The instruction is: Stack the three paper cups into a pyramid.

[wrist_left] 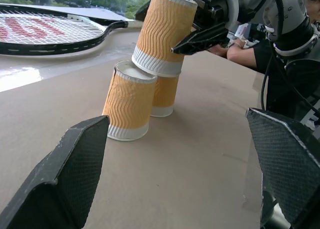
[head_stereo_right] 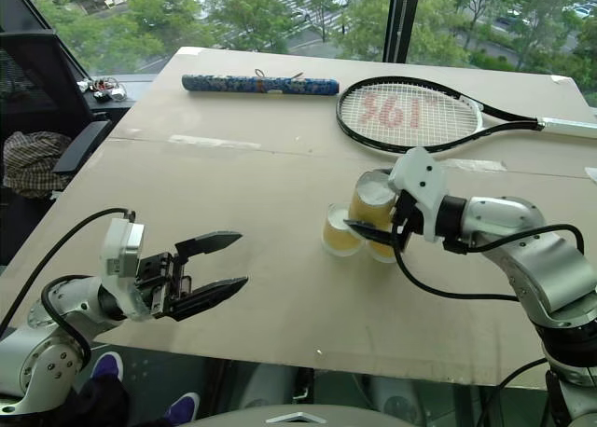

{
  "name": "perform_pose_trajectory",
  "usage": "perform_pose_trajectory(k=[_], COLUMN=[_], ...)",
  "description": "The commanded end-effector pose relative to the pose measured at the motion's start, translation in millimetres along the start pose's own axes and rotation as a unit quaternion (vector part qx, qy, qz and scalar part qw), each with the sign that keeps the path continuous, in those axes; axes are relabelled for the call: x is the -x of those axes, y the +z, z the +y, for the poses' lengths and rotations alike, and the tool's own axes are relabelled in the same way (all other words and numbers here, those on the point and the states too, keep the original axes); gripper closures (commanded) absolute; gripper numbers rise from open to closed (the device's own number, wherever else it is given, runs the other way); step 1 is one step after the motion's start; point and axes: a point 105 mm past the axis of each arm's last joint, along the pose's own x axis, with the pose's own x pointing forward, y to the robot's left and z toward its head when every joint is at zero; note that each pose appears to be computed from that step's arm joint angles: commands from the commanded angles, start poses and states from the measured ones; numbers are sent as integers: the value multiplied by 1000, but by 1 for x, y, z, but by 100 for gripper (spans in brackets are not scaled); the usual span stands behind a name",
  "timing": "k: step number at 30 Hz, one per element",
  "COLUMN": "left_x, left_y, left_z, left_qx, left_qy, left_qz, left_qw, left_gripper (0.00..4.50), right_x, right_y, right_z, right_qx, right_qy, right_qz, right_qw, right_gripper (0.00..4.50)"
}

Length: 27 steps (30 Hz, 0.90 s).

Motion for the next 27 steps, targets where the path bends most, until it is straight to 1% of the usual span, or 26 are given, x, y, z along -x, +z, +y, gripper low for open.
perform_pose_trajectory(k=[1, 3, 5, 7, 9, 12, 15, 17, 19, 21, 24, 27], left_x=[-9, -11, -11, -11, -10, -6, 0, 6, 11, 14, 21, 18], left_y=[3, -1, -5, -8, -12, -18, -22, -27, -31, -34, -42, -47], left_z=[0, 2, 3, 6, 10, 14, 18, 19, 19, 21, 22, 25], left_qx=[-10, -5, -3, 2, 9, 10, 10, 13, 9, 10, 16, 9], left_qy=[10, 20, 22, 31, 37, 41, 48, 53, 57, 62, 74, 77], left_qz=[5, 16, 22, 22, 23, 35, 45, 58, 70, 77, 89, 98], left_qw=[1000, 1000, 1000, 999, 999, 998, 998, 997, 996, 995, 993, 992], left_gripper=[0, 0, 0, 0, 0, 0, 0, 0, 0, 0, 0, 0], right_x=[17, 25, 34, 47, 62, 82, 94, 108, 120, 126, 141, 144], right_y=[21, 25, 30, 25, 14, -3, -14, -37, -56, -66, -89, -102], right_z=[-5, -5, -4, -1, 8, 19, 24, 34, 39, 42, 51, 54], right_qx=[24, 27, 19, 11, -2, -13, -25, -30, -43, -49, -70, -80], right_qy=[-15, -18, -22, -21, -19, -32, -54, -73, -99, -116, -131, -139], right_qz=[-53, -70, -103, -120, -117, -84, -53, 14, 56, 73, 110, 119], right_qw=[998, 997, 994, 992, 993, 996, 997, 997, 993, 989, 983, 980], right_gripper=[3, 3, 3, 3, 3, 3, 3, 3, 3, 3, 3, 3])
